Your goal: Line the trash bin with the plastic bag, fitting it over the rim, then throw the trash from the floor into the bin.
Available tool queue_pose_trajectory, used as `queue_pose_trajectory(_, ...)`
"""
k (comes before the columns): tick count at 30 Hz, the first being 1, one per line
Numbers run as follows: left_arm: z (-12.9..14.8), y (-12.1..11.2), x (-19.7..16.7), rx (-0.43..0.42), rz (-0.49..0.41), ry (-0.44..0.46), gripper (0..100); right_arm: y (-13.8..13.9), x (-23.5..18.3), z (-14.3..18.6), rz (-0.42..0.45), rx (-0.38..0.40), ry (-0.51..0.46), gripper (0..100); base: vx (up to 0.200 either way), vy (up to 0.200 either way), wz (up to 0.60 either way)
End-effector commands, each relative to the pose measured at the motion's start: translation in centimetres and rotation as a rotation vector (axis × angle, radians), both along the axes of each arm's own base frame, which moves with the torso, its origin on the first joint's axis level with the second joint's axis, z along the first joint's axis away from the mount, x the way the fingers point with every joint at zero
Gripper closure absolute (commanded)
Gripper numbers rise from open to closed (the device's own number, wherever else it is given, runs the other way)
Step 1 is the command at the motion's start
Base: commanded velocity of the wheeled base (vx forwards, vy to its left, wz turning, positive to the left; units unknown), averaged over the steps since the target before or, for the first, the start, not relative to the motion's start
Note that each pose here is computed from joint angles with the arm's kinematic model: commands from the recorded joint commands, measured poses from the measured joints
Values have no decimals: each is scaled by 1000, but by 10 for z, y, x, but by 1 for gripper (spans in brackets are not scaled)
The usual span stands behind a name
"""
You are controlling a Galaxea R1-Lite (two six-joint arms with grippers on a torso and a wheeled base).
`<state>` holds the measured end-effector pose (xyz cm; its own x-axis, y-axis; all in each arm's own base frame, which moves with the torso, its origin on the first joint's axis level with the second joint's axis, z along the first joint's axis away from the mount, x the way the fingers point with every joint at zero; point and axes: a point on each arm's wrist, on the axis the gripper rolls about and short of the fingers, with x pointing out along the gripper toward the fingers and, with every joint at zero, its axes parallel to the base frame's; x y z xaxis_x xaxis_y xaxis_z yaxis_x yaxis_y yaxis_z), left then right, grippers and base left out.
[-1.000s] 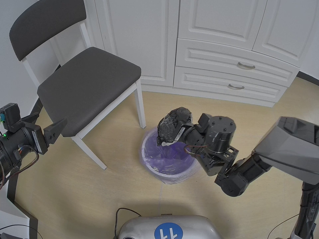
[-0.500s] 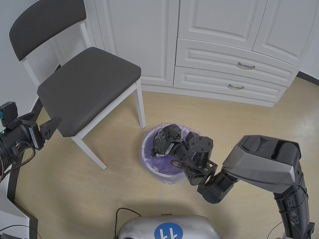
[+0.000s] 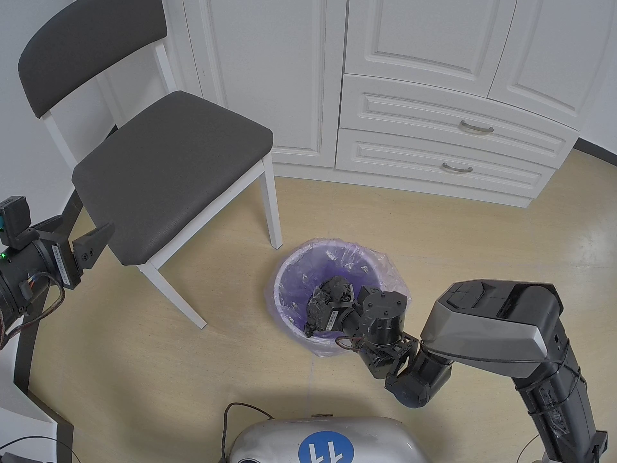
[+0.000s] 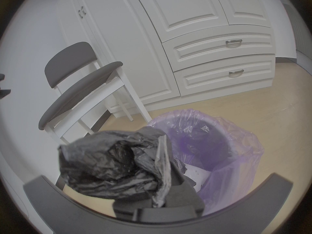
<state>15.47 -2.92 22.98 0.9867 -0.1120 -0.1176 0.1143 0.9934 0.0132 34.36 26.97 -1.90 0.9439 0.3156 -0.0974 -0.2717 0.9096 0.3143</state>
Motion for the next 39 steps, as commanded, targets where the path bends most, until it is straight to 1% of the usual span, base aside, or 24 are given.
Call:
queue_pose_trajectory(1,0,0,0,0,2,0,0,2,1,-3,2,7,-7,100,0,0,0)
queue_pose_trajectory(4,-1,0,1,1,2,6,0,3,8,-10,-10,20,-8,100,0,0,0)
queue_pose_trajectory(5,-2,0,2,2,2,12,0,5,19,-19,-34,32,-23,100,0,0,0)
queue_pose_trajectory(8,-3,0,1,4,0,13,0,5,31,-34,-59,34,-26,100,0,0,0)
queue_pose_trajectory(9,-3,0,1,4,0,13,0,5,31,-34,-59,34,-26,100,0,0,0)
queue_pose_trajectory(10,-3,0,1,13,-3,14,0,8,37,-46,-72,37,-32,100,0,0,0)
queue_pose_trajectory(15,-5,0,1,24,-4,19,0,6,53,-43,-127,54,-61,100,0,0,0)
queue_pose_trajectory(17,-6,0,2,24,-4,22,0,10,59,-47,-138,64,-73,100,0,0,0)
queue_pose_trajectory(20,-5,-1,2,24,-9,22,0,20,72,-51,-170,65,-140,100,0,0,0)
queue_pose_trajectory(24,-5,-1,3,24,-10,22,0,27,86,-44,-258,5,-246,100,0,0,0)
queue_pose_trajectory(26,-6,-1,2,24,-10,22,0,29,90,-43,-278,1,-266,100,0,0,0)
queue_pose_trajectory(29,-6,-1,2,24,-10,22,0,28,88,-44,-279,-4,-260,100,0,0,0)
queue_pose_trajectory(32,-5,-1,1,23,-10,17,0,27,81,-48,-267,-34,-228,100,0,0,0)
queue_pose_trajectory(39,-4,-1,1,23,-7,14,0,21,57,-30,-222,-91,-159,100,0,0,0)
